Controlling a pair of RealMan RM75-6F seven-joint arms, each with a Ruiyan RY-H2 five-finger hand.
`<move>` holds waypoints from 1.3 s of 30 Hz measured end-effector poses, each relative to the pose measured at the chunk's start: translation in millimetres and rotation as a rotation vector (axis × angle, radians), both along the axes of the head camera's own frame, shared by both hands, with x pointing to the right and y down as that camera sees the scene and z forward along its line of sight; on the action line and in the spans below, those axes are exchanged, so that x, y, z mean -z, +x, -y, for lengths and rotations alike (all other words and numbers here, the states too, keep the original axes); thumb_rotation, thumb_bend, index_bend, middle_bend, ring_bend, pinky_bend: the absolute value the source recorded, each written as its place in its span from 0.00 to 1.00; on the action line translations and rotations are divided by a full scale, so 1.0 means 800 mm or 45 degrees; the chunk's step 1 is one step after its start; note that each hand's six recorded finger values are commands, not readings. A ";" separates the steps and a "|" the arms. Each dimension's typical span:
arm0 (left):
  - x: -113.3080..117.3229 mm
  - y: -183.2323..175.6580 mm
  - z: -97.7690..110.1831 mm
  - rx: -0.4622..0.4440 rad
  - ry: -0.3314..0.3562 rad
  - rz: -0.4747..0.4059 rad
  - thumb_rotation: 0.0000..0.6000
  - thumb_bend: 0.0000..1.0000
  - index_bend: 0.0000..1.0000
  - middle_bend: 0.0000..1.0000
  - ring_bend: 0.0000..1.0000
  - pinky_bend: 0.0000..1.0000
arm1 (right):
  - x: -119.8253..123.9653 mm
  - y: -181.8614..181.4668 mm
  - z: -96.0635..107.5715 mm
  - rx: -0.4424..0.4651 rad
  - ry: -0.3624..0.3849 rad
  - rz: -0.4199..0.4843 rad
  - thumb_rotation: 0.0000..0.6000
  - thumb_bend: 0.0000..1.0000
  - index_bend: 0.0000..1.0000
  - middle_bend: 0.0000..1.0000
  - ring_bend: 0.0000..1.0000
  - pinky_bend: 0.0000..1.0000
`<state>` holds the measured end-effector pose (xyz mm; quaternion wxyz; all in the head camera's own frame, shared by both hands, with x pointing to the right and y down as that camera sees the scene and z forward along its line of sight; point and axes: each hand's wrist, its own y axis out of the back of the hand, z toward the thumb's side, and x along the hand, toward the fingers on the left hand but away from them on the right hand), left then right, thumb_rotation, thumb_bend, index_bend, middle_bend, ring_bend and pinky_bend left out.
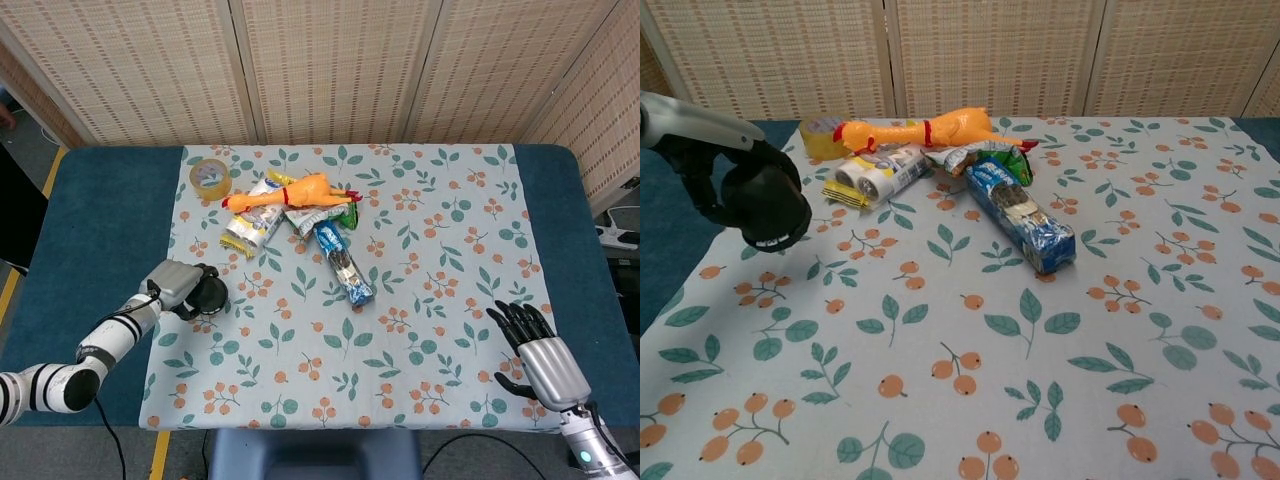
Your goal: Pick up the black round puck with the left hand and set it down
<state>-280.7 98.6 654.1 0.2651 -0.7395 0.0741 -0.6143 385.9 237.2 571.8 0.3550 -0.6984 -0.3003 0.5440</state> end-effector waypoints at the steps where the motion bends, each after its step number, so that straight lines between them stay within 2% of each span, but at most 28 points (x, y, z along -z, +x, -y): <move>1: -0.004 -0.003 -0.004 -0.004 -0.009 0.012 1.00 0.80 0.79 0.86 0.81 1.00 | 0.000 0.000 0.000 0.000 0.000 0.001 1.00 0.11 0.00 0.00 0.00 0.00; 8: -0.076 -0.014 -0.051 -0.080 -0.120 0.122 1.00 0.80 0.79 0.86 0.81 1.00 | 0.005 0.000 -0.002 -0.001 0.012 0.008 1.00 0.11 0.00 0.00 0.00 0.00; 12: -0.086 -0.018 -0.058 -0.095 -0.128 0.149 1.00 0.75 0.78 0.85 0.80 1.00 | 0.005 -0.001 -0.003 0.005 0.009 0.008 1.00 0.11 0.00 0.00 0.00 0.00; 14: -0.087 -0.017 -0.058 -0.100 -0.112 0.147 1.00 0.68 0.71 0.80 0.78 1.00 | 0.005 0.000 -0.002 0.002 0.011 0.008 1.00 0.11 0.00 0.00 0.00 0.00; 17: -0.086 -0.016 -0.058 -0.112 -0.100 0.137 1.00 0.56 0.43 0.68 0.71 0.97 | 0.005 0.000 -0.001 -0.002 0.012 0.009 1.00 0.11 0.00 0.00 0.00 0.00; 19: -0.086 -0.017 -0.059 -0.115 -0.099 0.133 1.00 0.53 0.32 0.62 0.69 0.95 | 0.005 0.000 -0.001 0.000 0.010 0.009 1.00 0.11 0.00 0.00 0.00 0.00; 24: -0.087 -0.018 -0.065 -0.109 -0.118 0.122 1.00 0.50 0.15 0.50 0.63 0.91 | 0.004 0.000 -0.001 0.001 0.008 0.008 1.00 0.11 0.00 0.00 0.00 0.00; 27: -0.087 -0.016 -0.070 -0.101 -0.134 0.107 1.00 0.47 0.03 0.37 0.53 0.88 | 0.005 0.000 -0.001 0.000 0.009 0.009 1.00 0.11 0.00 0.00 0.00 0.00; 32: -0.085 -0.009 -0.071 -0.090 -0.121 0.064 1.00 0.45 0.00 0.15 0.31 0.77 | 0.005 -0.002 -0.003 0.007 0.004 0.013 1.00 0.11 0.00 0.00 0.00 0.00; 36: -0.088 -0.005 -0.068 -0.080 -0.099 0.040 1.00 0.44 0.00 0.09 0.24 0.72 | 0.008 0.000 -0.003 0.003 0.010 0.018 1.00 0.11 0.00 0.00 0.00 0.00; 39: -0.089 -0.005 -0.068 -0.082 -0.094 0.035 1.00 0.44 0.00 0.09 0.22 0.72 | 0.009 0.001 -0.002 -0.001 0.015 0.022 1.00 0.11 0.00 0.00 0.00 0.00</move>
